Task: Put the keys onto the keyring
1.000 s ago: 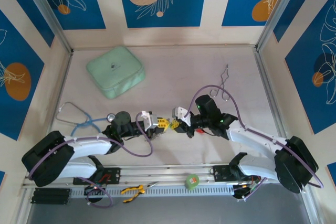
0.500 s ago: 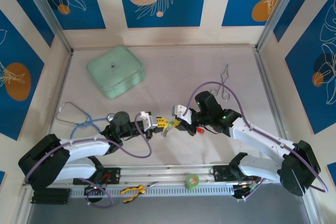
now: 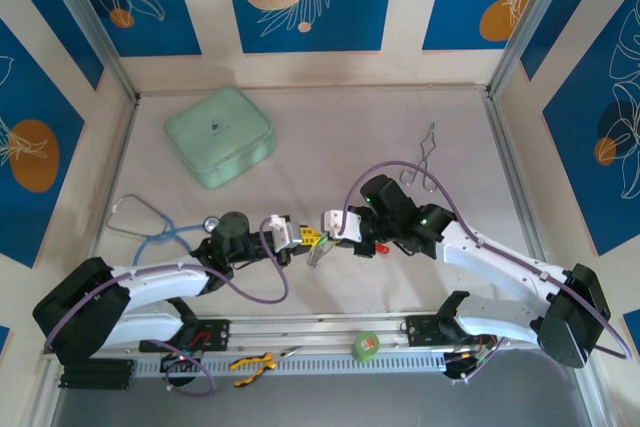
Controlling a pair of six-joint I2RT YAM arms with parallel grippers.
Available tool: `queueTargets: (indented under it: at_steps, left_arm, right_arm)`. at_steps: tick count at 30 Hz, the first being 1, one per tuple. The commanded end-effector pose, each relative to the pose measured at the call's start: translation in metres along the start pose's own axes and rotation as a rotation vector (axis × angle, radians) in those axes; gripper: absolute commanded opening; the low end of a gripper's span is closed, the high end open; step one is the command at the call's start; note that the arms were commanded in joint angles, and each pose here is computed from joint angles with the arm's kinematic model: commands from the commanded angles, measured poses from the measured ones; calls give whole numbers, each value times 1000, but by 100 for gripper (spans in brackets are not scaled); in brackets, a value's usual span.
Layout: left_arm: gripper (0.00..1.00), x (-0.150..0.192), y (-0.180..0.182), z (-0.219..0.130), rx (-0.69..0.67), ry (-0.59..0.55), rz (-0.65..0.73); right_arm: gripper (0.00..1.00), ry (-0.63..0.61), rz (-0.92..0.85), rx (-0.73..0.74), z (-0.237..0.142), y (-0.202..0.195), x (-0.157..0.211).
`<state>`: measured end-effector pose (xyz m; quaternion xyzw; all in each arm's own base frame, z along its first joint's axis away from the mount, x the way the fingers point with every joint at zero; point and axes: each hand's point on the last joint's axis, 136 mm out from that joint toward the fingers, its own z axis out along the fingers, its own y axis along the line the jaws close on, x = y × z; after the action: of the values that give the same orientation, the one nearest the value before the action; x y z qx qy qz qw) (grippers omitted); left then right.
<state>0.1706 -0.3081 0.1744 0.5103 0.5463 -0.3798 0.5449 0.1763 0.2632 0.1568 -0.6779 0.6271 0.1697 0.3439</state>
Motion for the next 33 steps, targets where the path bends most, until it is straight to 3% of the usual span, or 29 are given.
queueTargets:
  at_steps: [1,3,6,10,17,23,29,33]
  left_arm:
    - [0,-10,-2,1,14,-24,25]
    - [0,-9,-2,1,18,-21,18]
    - [33,-6,5,-1,-35,-18,7]
    - [54,-7,12,-12,-119,-51,10]
    - [57,-12,32,-40,-313,-88,0]
    - [59,-26,75,-85,-654,-119,3]
    - [59,-48,105,-155,-1013,-209,-30]
    - [59,-52,104,-178,-1080,-222,-41]
  right_arm:
    - [0,61,-50,25,-4,-5,7]
    - [0,36,-41,23,-5,-6,2]
    - [0,21,-19,30,-7,-10,-3]
    - [0,19,-9,34,-11,-14,-7]
    - [0,-21,2,27,-4,-28,-24]
    - [0,-137,-29,25,16,-58,-78]
    - [0,-241,-71,46,51,-96,-134]
    - [0,-237,-69,19,83,-108,-136]
